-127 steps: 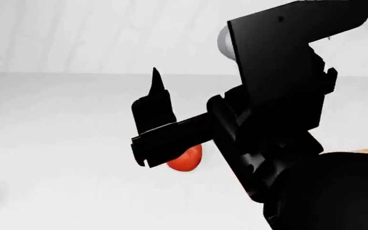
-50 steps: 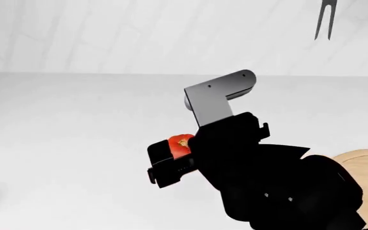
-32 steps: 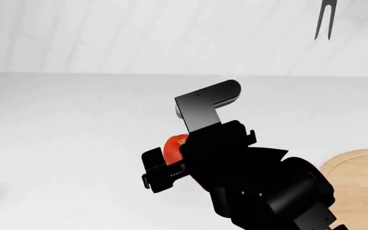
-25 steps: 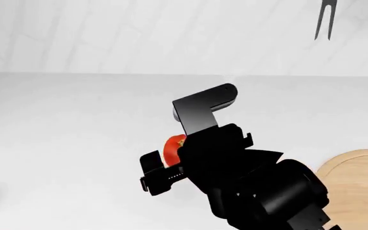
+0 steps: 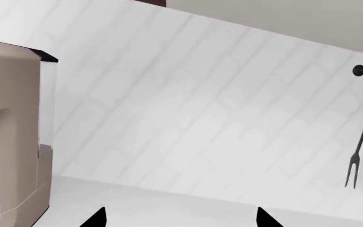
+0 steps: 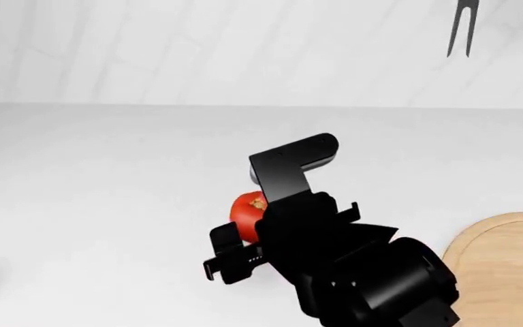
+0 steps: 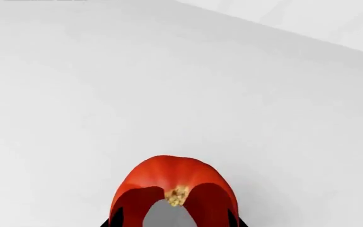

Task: Place the avocado, onion, tomato and bell pepper on the cutting board.

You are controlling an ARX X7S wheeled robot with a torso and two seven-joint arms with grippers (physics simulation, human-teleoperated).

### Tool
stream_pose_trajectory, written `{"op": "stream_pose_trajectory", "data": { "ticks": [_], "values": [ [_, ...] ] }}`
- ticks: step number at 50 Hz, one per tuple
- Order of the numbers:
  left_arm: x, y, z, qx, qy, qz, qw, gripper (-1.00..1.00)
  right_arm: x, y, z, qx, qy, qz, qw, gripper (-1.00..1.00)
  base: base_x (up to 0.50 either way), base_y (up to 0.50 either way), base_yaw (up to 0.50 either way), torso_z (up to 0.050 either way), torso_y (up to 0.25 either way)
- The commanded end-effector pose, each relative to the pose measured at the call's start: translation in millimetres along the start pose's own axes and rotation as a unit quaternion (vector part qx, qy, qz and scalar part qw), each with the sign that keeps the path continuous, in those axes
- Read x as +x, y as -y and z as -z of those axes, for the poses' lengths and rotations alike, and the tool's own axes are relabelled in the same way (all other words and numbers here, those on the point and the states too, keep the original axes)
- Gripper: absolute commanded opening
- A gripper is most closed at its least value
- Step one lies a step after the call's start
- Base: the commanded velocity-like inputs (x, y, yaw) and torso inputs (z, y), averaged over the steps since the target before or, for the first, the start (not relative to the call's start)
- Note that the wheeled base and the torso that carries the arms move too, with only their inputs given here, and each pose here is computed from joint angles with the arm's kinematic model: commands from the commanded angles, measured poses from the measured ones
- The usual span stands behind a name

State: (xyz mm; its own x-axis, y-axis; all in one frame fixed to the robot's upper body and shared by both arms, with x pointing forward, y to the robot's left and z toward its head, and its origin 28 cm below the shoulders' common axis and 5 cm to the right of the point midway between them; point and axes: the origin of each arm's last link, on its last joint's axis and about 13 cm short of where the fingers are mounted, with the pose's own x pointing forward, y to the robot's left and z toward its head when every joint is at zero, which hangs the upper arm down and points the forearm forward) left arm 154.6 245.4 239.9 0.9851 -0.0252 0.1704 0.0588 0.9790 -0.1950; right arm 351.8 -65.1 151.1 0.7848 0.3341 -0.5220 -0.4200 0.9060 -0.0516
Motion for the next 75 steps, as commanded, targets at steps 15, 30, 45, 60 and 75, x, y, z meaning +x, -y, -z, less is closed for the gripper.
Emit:
{"op": "stream_pose_trajectory", "data": {
  "ticks": [15, 30, 45, 60, 75],
  "values": [
    [0, 0.0, 4, 0.002, -0.009, 0.002, 1.000, 1.00, -86, -4.4, -51, -0.046, 0.126, 0.015, 0.991, -1.00, 0.00, 0.00, 0.00, 0.000, 0.000],
    [-21, -8.3, 20, 0.020, -0.124, -0.021, 0.992, 1.00, -186, -24.3, -54, -0.064, 0.252, 0.028, 0.965, -1.00, 0.00, 0.00, 0.00, 0.000, 0.000],
    [-50, -16.5, 20, 0.050, -0.141, -0.076, 0.986, 1.00, -176, -24.8, -47, -0.061, 0.261, 0.013, 0.963, -1.00, 0.00, 0.00, 0.00, 0.000, 0.000],
    [-56, -28.7, 37, 0.048, -0.157, -0.120, 0.979, 1.00, -187, -29.8, -44, -0.061, 0.260, 0.005, 0.964, -1.00, 0.00, 0.00, 0.00, 0.000, 0.000],
    [-10, -38.2, 58, 0.035, -0.169, -0.132, 0.976, 1.00, -196, -31.8, -38, -0.061, 0.257, 0.000, 0.964, -1.00, 0.00, 0.00, 0.00, 0.000, 0.000]
  ]
}}
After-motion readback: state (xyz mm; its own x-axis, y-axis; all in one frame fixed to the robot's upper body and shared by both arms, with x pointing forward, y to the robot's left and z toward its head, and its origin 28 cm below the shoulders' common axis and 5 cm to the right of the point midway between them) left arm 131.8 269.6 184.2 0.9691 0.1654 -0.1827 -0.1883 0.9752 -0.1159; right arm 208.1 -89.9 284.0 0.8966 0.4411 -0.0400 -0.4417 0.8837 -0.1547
